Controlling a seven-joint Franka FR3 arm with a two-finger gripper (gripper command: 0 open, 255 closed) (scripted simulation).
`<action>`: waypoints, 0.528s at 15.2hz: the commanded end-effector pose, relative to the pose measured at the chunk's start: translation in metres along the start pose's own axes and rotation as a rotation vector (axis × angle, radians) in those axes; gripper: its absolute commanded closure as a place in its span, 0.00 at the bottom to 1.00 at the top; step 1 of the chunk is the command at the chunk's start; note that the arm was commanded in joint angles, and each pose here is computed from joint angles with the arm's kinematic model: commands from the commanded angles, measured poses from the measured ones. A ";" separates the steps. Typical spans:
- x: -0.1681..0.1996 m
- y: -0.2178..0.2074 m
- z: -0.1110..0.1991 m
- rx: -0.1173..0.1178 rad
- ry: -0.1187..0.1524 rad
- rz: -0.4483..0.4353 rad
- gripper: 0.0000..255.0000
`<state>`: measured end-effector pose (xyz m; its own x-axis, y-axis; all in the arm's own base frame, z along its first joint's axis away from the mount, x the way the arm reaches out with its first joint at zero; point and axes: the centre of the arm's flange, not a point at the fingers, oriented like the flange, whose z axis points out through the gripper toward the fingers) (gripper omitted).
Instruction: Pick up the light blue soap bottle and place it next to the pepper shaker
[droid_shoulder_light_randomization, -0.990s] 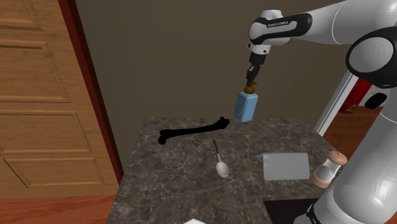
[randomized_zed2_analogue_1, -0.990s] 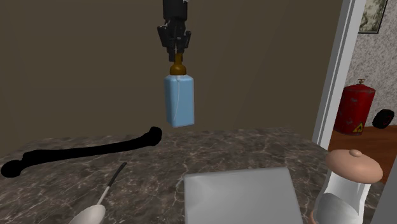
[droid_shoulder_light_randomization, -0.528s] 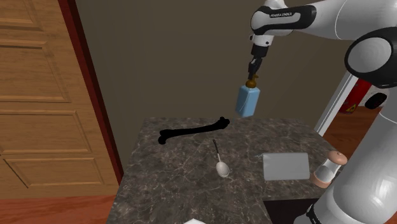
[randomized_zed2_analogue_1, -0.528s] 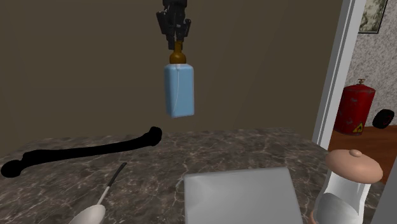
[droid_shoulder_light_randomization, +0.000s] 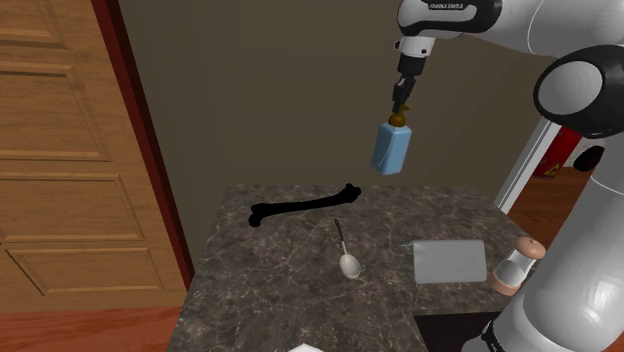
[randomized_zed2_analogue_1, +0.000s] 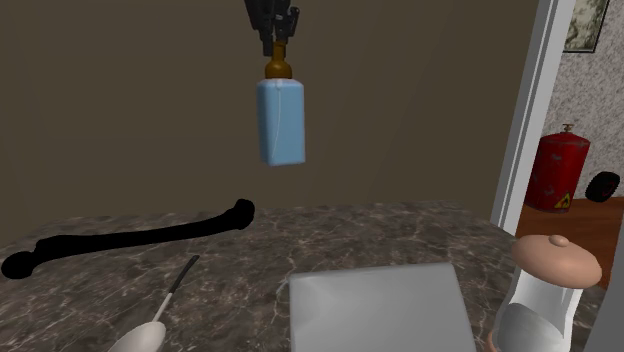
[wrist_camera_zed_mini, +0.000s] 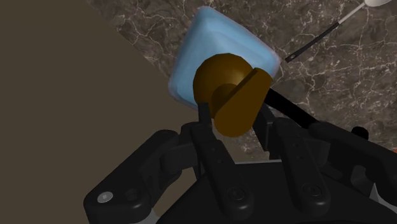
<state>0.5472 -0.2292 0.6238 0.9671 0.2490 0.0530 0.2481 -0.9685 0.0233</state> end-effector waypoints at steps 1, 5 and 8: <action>-0.001 0.001 -0.011 0.000 0.000 0.000 1.00; 0.000 0.001 -0.032 0.000 0.000 0.000 1.00; 0.001 0.002 -0.048 0.000 0.000 0.000 1.00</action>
<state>0.5457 -0.2300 0.6671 0.9671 0.2489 0.0531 0.2480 -0.9685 0.0234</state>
